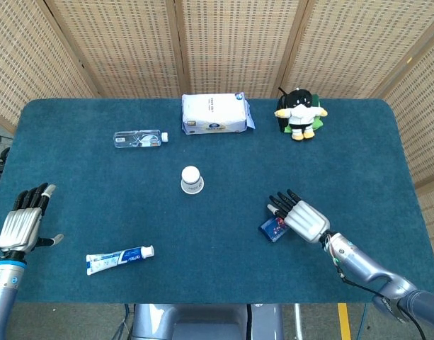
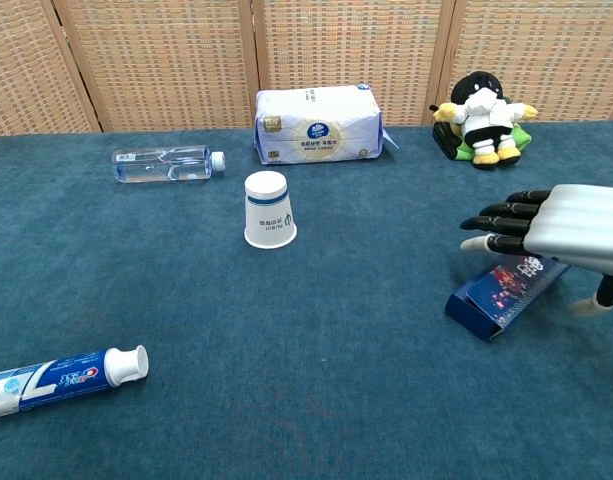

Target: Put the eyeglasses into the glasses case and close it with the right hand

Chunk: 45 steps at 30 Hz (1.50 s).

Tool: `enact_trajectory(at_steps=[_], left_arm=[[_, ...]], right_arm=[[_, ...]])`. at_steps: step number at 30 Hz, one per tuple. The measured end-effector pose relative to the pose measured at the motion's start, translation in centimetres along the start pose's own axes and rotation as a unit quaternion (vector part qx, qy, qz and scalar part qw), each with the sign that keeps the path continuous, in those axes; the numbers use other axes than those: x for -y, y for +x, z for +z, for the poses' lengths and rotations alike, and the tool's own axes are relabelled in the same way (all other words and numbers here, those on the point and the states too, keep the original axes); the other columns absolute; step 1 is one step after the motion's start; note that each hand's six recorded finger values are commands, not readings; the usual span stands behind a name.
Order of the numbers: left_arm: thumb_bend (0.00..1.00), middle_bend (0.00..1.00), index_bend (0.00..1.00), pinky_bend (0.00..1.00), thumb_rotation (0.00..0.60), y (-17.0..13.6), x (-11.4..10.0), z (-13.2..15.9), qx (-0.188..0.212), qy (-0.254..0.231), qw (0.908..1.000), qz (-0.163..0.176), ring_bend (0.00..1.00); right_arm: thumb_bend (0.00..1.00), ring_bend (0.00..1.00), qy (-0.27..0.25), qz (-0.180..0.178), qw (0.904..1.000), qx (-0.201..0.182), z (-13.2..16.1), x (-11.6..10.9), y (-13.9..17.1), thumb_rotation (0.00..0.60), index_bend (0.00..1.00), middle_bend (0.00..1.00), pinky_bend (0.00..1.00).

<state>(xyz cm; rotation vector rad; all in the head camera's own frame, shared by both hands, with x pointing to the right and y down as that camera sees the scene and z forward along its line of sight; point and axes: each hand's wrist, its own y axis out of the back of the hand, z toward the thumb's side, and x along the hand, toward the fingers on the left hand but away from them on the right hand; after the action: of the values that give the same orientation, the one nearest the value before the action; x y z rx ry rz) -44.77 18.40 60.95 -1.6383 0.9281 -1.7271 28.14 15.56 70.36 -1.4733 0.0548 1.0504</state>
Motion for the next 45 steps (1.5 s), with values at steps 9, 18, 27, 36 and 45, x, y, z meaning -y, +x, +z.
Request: enact_trajectory(at_steps=[9, 18, 27, 36, 45], left_arm=[[0.00, 0.00, 0.00, 0.00, 0.600, 0.1, 0.0, -0.1, -0.003, -0.001, 1.0000, 0.001, 0.00], [0.00, 0.00, 0.00, 0.00, 0.600, 0.2, 0.0, -0.2, -0.005, -0.001, 1.0000, 0.000, 0.00], [0.00, 0.00, 0.00, 0.00, 0.600, 0.2, 0.1, -0.3, -0.006, -0.001, 1.0000, -0.001, 0.00], [0.00, 0.00, 0.00, 0.00, 0.600, 0.2, 0.1, -0.2, -0.005, 0.000, 1.0000, -0.002, 0.00], [0.00, 0.00, 0.00, 0.00, 0.600, 0.2, 0.1, -0.2, -0.005, 0.000, 1.0000, -0.002, 0.00]], right_arm=[[0.04, 0.00, 0.025, 0.029, 0.9992, -0.015, 0.3, 0.2, -1.4, 0.600, 0.00, 0.00, 0.08], [0.13, 0.00, 0.023, 0.025, 0.9992, -0.022, 1.0, -0.2, -2.5, 0.600, 0.22, 0.23, 0.08], [0.48, 0.01, 0.004, 0.003, 0.9998, -0.021, 1.5, -0.6, -3.0, 0.600, 0.45, 0.46, 0.08], [0.54, 0.07, -0.021, -0.011, 0.9996, -0.018, 1.6, -0.6, -2.8, 0.600, 0.50, 0.49, 0.08], [0.05, 0.00, -0.020, -0.004, 0.9996, -0.021, 1.5, -0.2, -2.1, 0.600, 0.01, 0.00, 0.08]])
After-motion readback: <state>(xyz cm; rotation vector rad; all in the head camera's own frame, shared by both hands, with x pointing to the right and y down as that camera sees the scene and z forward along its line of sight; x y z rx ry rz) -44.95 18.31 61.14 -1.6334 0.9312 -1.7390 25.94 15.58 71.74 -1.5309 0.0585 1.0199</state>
